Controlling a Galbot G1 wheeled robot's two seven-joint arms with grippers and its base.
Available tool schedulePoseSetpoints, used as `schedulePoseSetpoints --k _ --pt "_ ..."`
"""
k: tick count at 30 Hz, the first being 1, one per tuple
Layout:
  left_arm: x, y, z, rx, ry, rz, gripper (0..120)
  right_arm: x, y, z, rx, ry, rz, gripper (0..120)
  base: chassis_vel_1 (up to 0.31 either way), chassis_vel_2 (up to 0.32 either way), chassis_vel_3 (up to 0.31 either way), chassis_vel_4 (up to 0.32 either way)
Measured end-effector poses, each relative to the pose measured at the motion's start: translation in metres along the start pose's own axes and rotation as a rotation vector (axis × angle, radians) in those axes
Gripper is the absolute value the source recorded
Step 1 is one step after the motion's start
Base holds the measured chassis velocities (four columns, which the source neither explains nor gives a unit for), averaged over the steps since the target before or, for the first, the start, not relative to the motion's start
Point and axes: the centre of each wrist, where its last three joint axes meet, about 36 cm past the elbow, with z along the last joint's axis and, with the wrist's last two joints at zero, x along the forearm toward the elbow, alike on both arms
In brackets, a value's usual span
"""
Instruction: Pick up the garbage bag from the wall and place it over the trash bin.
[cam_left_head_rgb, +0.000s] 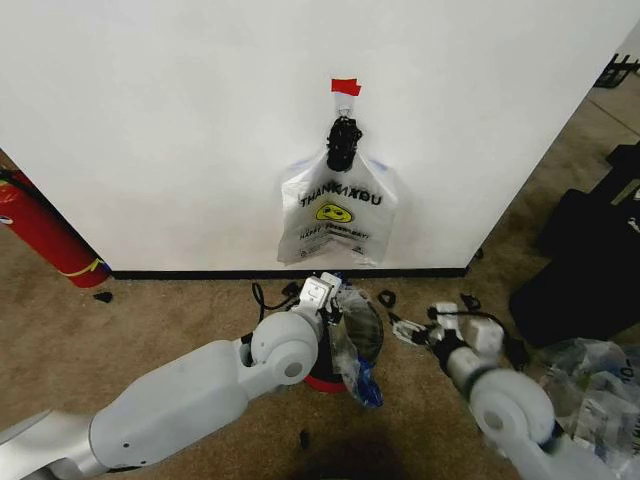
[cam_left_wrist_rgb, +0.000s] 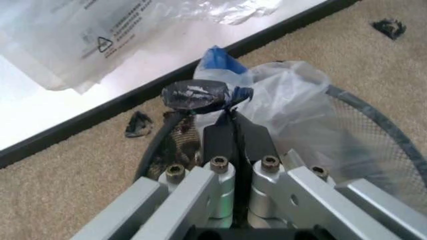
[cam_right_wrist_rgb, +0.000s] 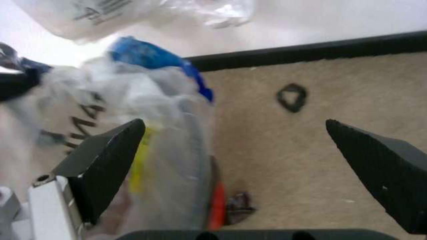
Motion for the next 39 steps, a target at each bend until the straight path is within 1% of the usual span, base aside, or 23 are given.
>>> schedulePoseSetpoints --k 3,6,12,13,15,19,30,34,35,36,39 --pt "0.003 0.004 0.001 0.002 0.0 -0.003 0 -0.007 0.012 -0.012 -0.037 0.071 -0.019 100 0.0 0.0 0.0 0.0" --pt "0.005 0.004 0.003 0.004 0.001 0.0 0 -0.016 0.023 -0.02 -0.083 0.107 -0.005 100 0.0 0.0 0.0 0.0" --pt "0.006 0.007 0.006 0.009 0.005 -0.007 0 -0.031 0.039 -0.022 -0.117 0.159 0.046 100 0.0 0.0 0.0 0.0" --pt "0.006 0.007 0.006 0.009 0.005 -0.007 0 -0.031 0.039 -0.022 -0.117 0.159 0.046 100 0.0 0.0 0.0 0.0" --pt "0.006 0.008 0.007 0.011 0.008 -0.008 0 -0.037 0.042 -0.022 -0.146 0.198 0.076 100 0.0 0.0 0.0 0.0" --pt "0.006 0.007 0.01 0.015 0.011 -0.007 0 -0.046 0.045 -0.019 -0.175 0.249 0.089 100 0.0 0.0 0.0 0.0" --pt "0.003 0.004 0.008 0.012 0.005 -0.003 0 -0.062 0.047 -0.015 -0.185 0.285 0.106 100 0.0 0.0 0.0 0.0" --pt "0.003 0.004 0.008 0.014 0.003 -0.001 0 -0.068 0.045 -0.015 -0.193 0.294 0.104 88 0.0 0.0 0.0 0.0" --pt "0.003 0.004 0.008 0.014 0.003 -0.001 0 -0.068 0.045 -0.015 -0.193 0.294 0.104 88 0.0 0.0 0.0 0.0" --pt "0.003 0.004 0.008 0.015 0.003 0.0 0 -0.07 0.045 -0.016 -0.196 0.297 0.101 81 0.0 0.0 0.0 0.0" --pt "0.003 0.003 0.009 0.02 0.008 0.001 0 -0.075 0.047 -0.018 -0.193 0.298 0.096 70 0.0 0.0 0.0 0.0"
